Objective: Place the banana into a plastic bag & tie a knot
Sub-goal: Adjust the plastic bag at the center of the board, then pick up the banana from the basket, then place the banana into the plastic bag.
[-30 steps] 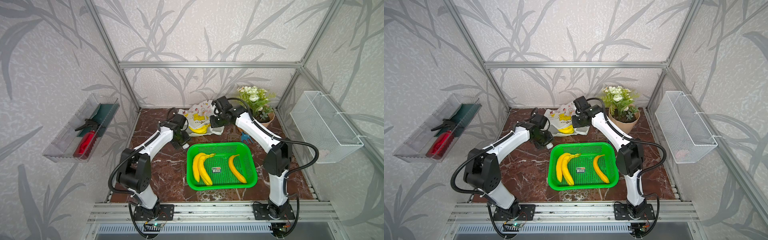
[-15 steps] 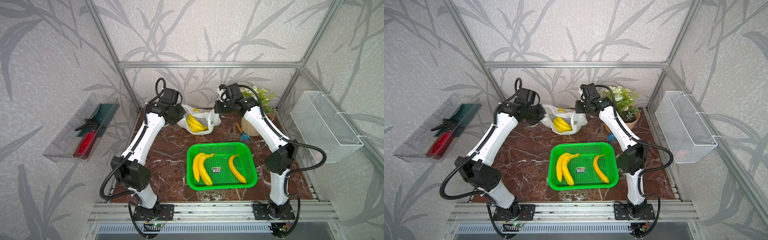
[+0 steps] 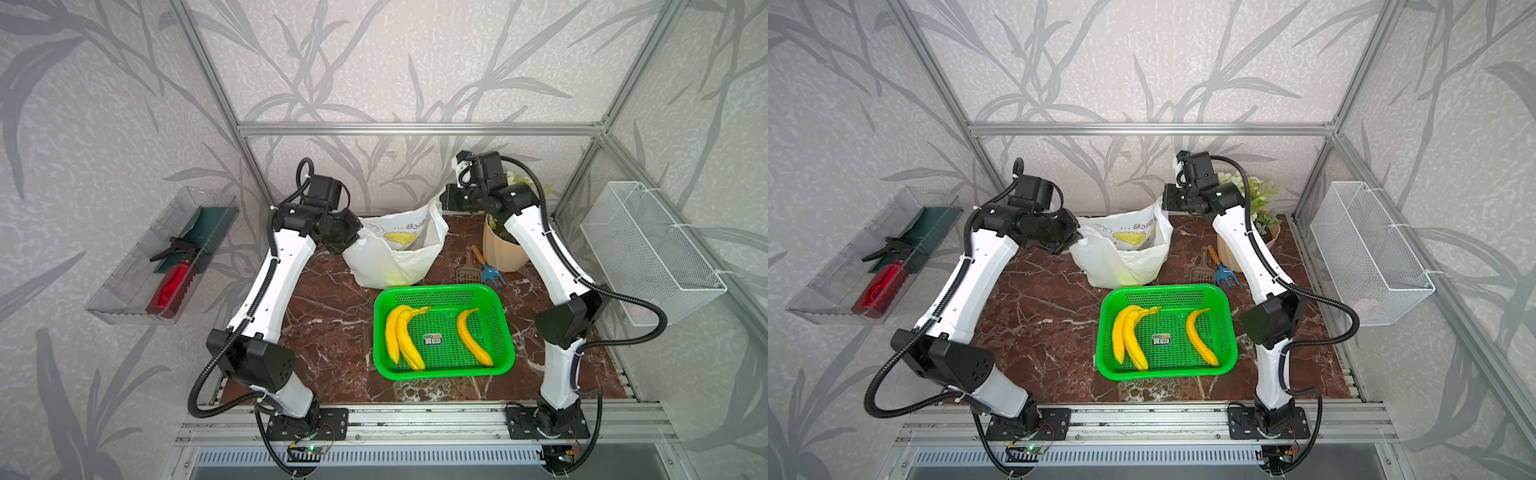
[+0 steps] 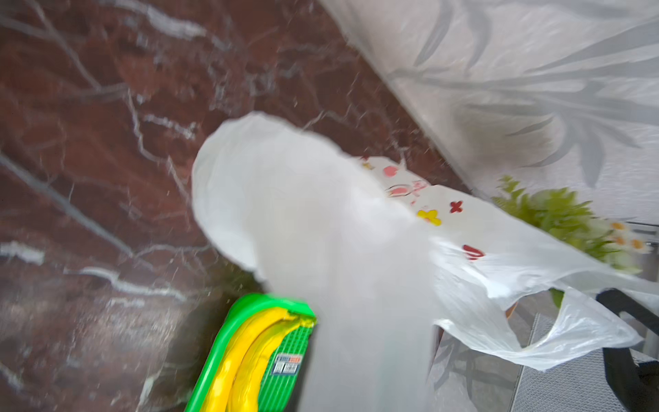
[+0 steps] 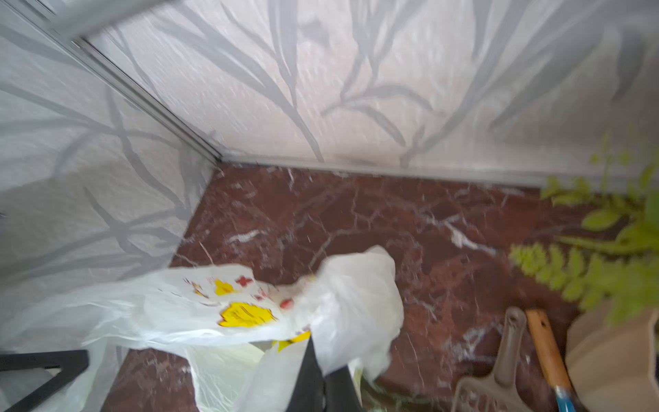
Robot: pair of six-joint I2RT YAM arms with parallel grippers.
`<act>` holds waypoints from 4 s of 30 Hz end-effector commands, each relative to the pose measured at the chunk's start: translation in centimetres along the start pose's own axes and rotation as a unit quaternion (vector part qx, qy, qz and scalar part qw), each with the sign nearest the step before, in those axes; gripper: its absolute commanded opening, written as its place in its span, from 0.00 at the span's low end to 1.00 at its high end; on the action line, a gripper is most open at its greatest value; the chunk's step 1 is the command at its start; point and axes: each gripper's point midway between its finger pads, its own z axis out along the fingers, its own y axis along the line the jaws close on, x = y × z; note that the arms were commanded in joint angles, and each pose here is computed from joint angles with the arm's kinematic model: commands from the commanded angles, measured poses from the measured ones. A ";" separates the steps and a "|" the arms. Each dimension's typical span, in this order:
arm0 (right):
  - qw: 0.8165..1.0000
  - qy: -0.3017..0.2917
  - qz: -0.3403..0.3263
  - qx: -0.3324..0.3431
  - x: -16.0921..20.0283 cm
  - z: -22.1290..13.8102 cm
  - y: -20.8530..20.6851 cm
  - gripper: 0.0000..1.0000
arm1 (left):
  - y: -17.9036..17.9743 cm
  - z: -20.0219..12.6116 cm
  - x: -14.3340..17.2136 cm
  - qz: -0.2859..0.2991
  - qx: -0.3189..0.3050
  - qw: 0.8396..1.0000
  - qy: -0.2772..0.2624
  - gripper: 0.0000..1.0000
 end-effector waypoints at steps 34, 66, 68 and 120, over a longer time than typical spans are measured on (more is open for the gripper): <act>0.935 0.232 0.262 0.063 29.2 -2.7 3.8 0.60 | 5.1 -3.3 11.6 0.017 -0.030 0.990 0.140 0.00; 0.770 0.072 0.602 0.200 33.2 9.8 -1.0 0.30 | 5.1 -1.9 12.5 0.035 -0.019 0.989 0.140 0.00; 0.766 0.066 0.607 0.200 33.0 9.4 -1.1 0.13 | 5.1 -1.9 12.4 0.035 -0.019 0.990 0.138 0.00; 0.779 0.052 0.621 0.065 8.5 5.3 4.5 0.00 | 4.9 -0.7 12.9 0.140 -0.037 0.980 0.139 0.00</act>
